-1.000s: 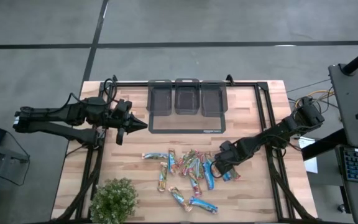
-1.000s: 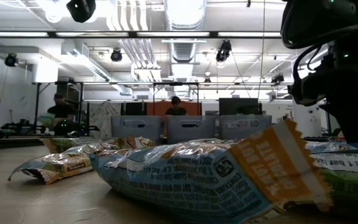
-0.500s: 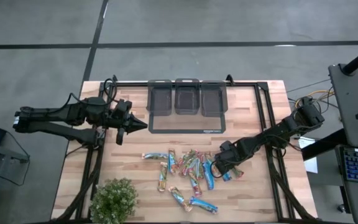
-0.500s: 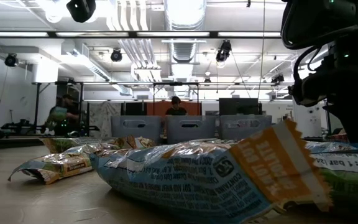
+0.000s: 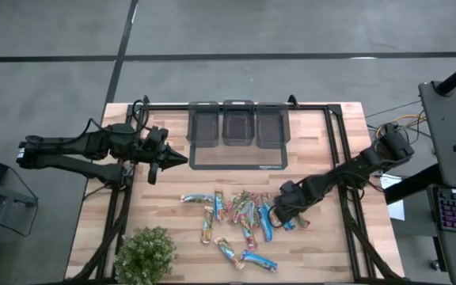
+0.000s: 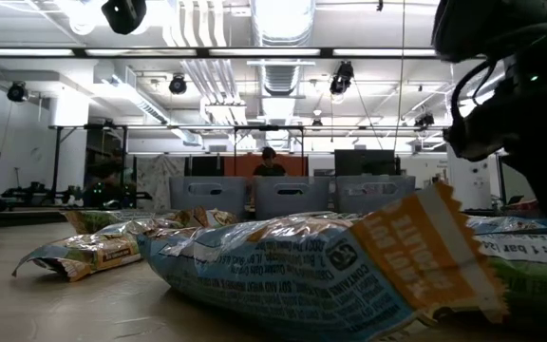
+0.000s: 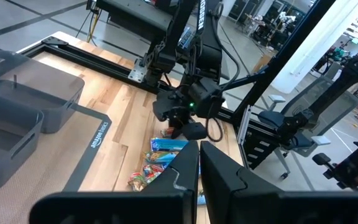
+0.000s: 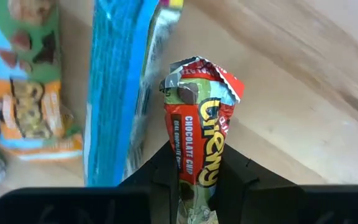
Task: Pick and place Granola Bars by type
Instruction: Put the red granola bar into the left black bin
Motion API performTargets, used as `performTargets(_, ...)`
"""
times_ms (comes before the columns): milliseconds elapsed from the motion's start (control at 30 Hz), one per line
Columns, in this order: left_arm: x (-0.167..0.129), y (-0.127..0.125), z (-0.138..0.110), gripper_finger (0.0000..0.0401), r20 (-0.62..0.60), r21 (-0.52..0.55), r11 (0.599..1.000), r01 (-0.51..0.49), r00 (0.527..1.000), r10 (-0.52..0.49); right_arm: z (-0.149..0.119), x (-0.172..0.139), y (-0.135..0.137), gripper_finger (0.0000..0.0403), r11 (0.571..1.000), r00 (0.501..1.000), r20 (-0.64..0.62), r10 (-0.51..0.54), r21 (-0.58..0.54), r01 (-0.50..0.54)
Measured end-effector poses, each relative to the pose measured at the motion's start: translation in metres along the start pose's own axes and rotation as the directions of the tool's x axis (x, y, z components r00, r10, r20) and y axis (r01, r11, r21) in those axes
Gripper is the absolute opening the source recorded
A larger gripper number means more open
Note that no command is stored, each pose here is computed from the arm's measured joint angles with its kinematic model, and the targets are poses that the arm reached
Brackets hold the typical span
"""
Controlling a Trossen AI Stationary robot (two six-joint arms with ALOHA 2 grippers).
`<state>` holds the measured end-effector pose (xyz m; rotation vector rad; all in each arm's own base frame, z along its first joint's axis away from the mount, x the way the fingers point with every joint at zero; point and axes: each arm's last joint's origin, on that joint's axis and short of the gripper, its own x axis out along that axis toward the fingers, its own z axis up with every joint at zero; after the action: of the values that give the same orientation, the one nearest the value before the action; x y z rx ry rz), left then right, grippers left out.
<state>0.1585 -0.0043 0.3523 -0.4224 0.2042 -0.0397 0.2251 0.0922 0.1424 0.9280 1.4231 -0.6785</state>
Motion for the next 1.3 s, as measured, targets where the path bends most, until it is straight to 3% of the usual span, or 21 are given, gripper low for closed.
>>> performTargets(367, 0.000, 0.000, 0.000, 0.0000, 0.001, 0.005, 1.000, 0.000, 1.000, 0.000, 0.000, -0.015, 0.007, 0.0058, 0.999, 0.998, 0.022, 0.051, -0.015, -0.051)
performTargets(833, 0.000, 0.000, 0.000, 0.0000, 0.000, 0.005, 1.000, 0.000, 1.000, 0.000, 0.005, -0.043, 0.033, 0.0058, 0.974, 0.984, 0.080, 0.162, -0.172, -0.146)
performTargets(1300, 0.000, 0.000, 0.000, 0.0000, 0.000, 0.005, 1.000, 0.000, 1.000, 0.000, 0.028, -0.078, 0.053, 0.0058, 0.938, 0.949, 0.159, 0.273, -0.265, -0.225)
